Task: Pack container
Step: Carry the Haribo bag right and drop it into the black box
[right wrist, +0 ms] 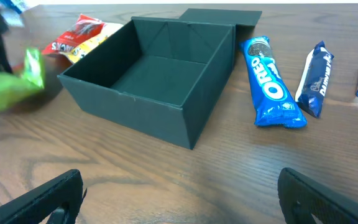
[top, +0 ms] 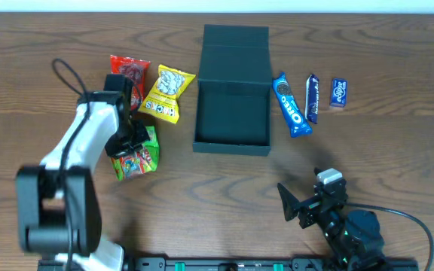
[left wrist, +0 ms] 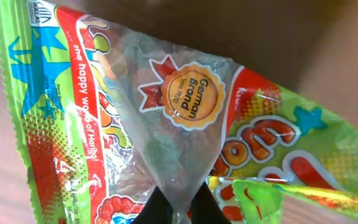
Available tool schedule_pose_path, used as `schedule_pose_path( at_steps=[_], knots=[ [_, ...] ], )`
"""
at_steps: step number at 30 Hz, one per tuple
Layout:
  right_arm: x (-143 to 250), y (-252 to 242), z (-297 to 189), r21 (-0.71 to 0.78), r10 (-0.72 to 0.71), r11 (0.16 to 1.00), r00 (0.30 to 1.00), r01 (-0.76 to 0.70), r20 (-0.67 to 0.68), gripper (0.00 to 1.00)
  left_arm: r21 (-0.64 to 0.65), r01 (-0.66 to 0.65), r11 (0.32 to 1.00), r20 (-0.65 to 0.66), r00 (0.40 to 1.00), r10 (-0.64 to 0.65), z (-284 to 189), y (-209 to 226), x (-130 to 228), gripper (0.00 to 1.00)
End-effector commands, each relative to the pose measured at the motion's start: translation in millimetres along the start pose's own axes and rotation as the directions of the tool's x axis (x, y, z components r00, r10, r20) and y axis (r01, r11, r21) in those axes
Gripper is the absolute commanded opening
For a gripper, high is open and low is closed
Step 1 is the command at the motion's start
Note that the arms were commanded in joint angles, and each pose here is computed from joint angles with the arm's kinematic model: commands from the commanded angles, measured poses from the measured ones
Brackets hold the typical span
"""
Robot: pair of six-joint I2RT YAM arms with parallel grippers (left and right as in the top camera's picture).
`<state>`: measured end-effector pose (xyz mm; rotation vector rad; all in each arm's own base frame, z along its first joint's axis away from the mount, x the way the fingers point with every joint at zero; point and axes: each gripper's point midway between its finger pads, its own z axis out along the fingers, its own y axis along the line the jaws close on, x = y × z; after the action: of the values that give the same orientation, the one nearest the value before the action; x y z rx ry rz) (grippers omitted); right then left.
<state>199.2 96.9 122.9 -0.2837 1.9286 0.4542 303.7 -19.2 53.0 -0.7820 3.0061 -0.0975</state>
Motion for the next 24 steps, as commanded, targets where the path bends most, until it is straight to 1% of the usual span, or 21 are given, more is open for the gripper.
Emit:
schedule_pose_path(
  at_steps=[1,3,5,7,8,10,14,17,18,21,23,24],
  knots=[
    [1.8,0.0,0.6,0.000,-0.012,1.000,1.000,0.012,-0.001,0.99,0.175,0.225,0.958,0.018,0.973,-0.232,-40.6,-22.5,2.8,0.06],
    [1.8,-0.2,0.6,0.000,-0.012,1.000,1.000,0.012,-0.001,0.99,0.263,0.324,0.909,-0.023,0.944,-0.329,-58.2,-34.7,8.3,0.06],
    [1.8,-0.1,0.6,0.000,-0.012,1.000,1.000,0.012,-0.001,0.99,0.322,0.447,0.834,-0.094,0.892,-0.442,-73.1,-44.5,14.8,0.06],
    [1.8,-0.2,0.6,0.000,-0.012,1.000,1.000,0.012,-0.001,0.99,0.349,0.540,0.766,-0.168,0.840,-0.515,-82.7,-52.5,20.8,0.06],
    [1.8,-0.1,0.6,0.000,-0.012,1.000,1.000,0.012,-0.001,0.99,0.354,0.596,0.721,-0.220,0.802,-0.555,-87.6,-57.7,25.2,0.06],
    [1.8,0.0,0.6,0.000,-0.012,1.000,1.000,0.012,-0.001,0.99,0.328,0.701,0.633,-0.328,0.713,-0.620,-93.2,-69.3,36.2,0.06],
    [1.8,-0.2,0.6,0.000,-0.012,1.000,1.000,0.012,-0.001,0.99,0.277,0.767,0.579,-0.424,0.638,-0.642,-96.6,-88.7,55.7,0.06],
    [1.8,-0.2,0.6,0.000,-0.012,1.000,1.000,0.012,-0.001,0.99,0.214,0.821,0.530,-0.468,0.562,-0.682,-96.8,-106.1,73.4,0.06],
    [1.8,0.0,0.6,0.000,-0.012,1.000,1.000,0.012,-0.001,0.99,0.229,0.820,0.525,-0.471,0.565,-0.678,-98.1,-115.6,75.2,0.06],
    [1.8,-0.2,0.6,0.000,-0.012,1.000,1.000,0.012,-0.001,0.99,0.333,0.775,0.537,-0.453,0.631,-0.630,-105.2,-143.9,73.2,0.06],
    [1.8,-0.2,0.6,0.000,-0.012,1.000,1.000,0.012,-0.001,0.99,0.408,0.738,0.538,-0.409,0.675,-0.615,-109.2,-160.5,70.1,0.06],
    [1.8,-0.1,0.6,0.000,-0.012,1.000,1.000,0.012,-0.001,0.99,0.452,0.712,0.537,-0.364,0.697,-0.618,-110.8,-168.7,67.5,0.06]
  ],
)
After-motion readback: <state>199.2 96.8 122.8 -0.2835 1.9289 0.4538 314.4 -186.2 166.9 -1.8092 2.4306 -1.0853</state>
